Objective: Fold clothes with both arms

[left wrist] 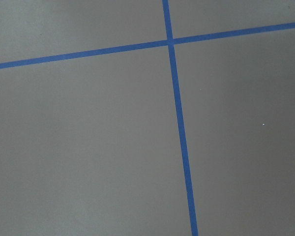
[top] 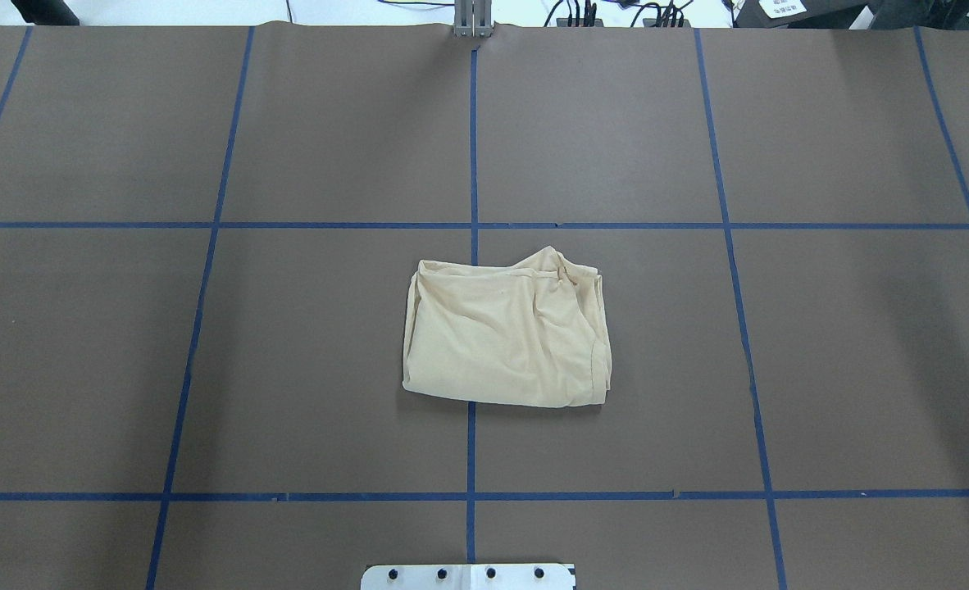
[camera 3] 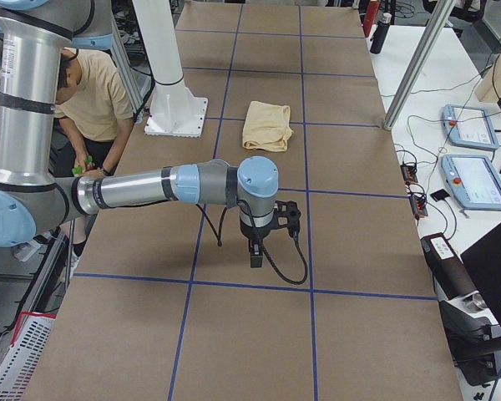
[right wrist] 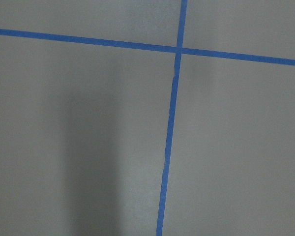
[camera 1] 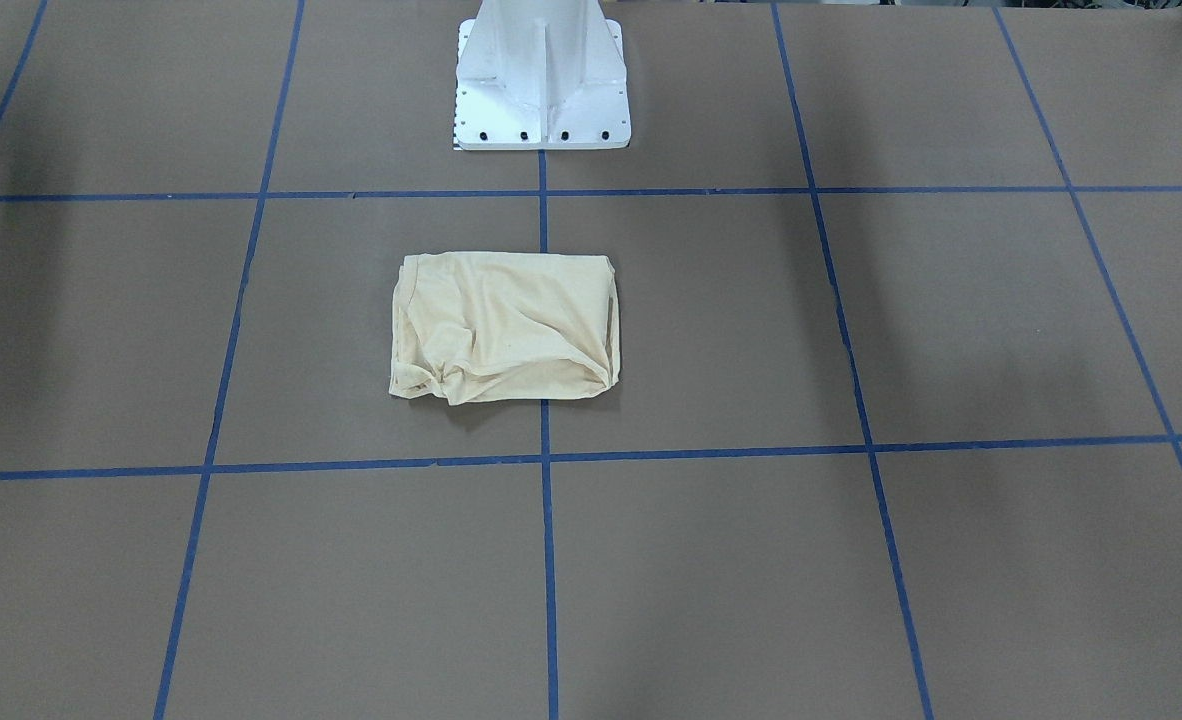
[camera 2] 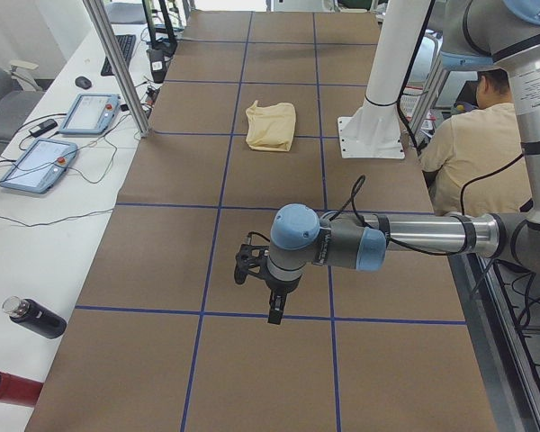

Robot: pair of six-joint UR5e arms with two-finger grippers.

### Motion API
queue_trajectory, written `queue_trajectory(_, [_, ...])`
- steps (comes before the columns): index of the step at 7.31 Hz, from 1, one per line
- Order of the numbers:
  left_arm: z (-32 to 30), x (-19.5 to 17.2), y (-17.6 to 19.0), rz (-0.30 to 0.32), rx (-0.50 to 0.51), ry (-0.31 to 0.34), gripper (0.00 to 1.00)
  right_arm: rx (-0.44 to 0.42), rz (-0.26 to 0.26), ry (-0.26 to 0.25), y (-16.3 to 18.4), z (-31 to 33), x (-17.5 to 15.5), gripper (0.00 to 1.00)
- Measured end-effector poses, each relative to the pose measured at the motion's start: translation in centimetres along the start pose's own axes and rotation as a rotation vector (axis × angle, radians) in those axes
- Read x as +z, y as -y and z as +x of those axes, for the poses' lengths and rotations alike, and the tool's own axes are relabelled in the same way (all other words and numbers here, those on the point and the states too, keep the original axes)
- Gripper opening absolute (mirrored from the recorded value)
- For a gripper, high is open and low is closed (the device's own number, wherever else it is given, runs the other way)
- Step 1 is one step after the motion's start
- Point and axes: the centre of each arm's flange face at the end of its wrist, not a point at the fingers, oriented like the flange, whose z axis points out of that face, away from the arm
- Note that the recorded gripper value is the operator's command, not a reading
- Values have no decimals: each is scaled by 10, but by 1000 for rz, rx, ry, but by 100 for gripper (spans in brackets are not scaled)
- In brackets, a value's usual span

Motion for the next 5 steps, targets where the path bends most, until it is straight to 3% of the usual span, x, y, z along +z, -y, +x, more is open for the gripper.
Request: queue_trajectory(5, [3,-5,4,12,7,0,100,-3,1,-1,0,1,1,100])
